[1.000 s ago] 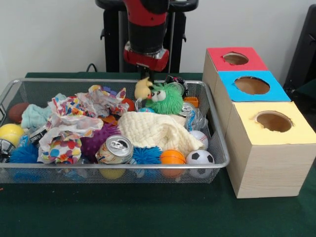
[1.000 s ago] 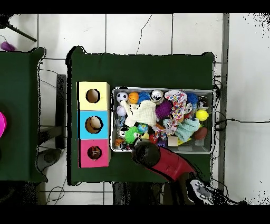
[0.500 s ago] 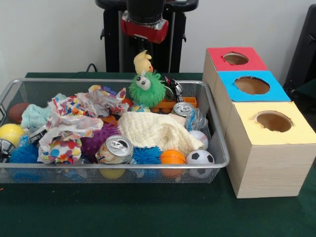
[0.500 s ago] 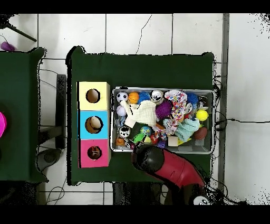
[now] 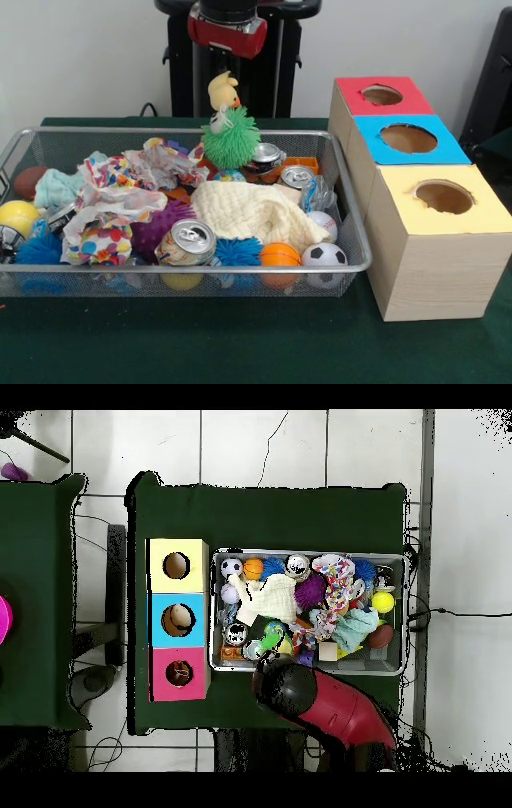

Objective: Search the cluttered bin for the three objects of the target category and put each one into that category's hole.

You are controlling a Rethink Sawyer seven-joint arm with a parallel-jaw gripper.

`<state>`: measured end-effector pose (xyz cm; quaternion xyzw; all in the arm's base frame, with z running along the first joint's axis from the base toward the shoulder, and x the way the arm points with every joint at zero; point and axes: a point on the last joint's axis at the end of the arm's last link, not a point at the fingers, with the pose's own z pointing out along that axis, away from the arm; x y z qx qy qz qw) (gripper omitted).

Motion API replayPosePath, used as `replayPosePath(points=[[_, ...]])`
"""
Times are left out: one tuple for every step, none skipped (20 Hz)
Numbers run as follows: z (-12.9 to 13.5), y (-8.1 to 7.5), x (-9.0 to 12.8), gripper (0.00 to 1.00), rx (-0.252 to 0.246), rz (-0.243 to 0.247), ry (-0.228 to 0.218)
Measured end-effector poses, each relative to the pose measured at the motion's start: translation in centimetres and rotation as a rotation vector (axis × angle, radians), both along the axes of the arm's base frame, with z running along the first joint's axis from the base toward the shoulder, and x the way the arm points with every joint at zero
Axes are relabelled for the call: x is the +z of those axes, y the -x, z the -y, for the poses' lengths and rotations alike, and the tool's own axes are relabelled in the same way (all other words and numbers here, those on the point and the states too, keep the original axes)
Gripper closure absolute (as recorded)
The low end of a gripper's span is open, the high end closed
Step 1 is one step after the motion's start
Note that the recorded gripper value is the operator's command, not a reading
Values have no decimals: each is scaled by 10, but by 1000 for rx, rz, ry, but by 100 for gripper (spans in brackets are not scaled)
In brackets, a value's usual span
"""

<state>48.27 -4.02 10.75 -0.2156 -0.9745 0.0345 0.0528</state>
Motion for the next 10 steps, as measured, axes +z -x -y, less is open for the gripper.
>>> replayPosePath(points=[[-1, 1, 0, 100, -2, -1, -1], [-2, 3, 1, 100, -4, -2, -3], [-3, 5, 1, 100, -7, -5, -6], [-6, 10, 1, 100, -14, -9, -9], [-7, 13, 1, 100, -18, -12, -12], [-10, 17, 0, 100, -23, -15, -15], [-13, 24, -2, 100, -34, -20, -19], [-14, 27, -3, 100, -37, -22, -20], [-15, 30, -4, 100, -41, -22, -20], [-17, 34, -5, 100, -46, -23, -20]])
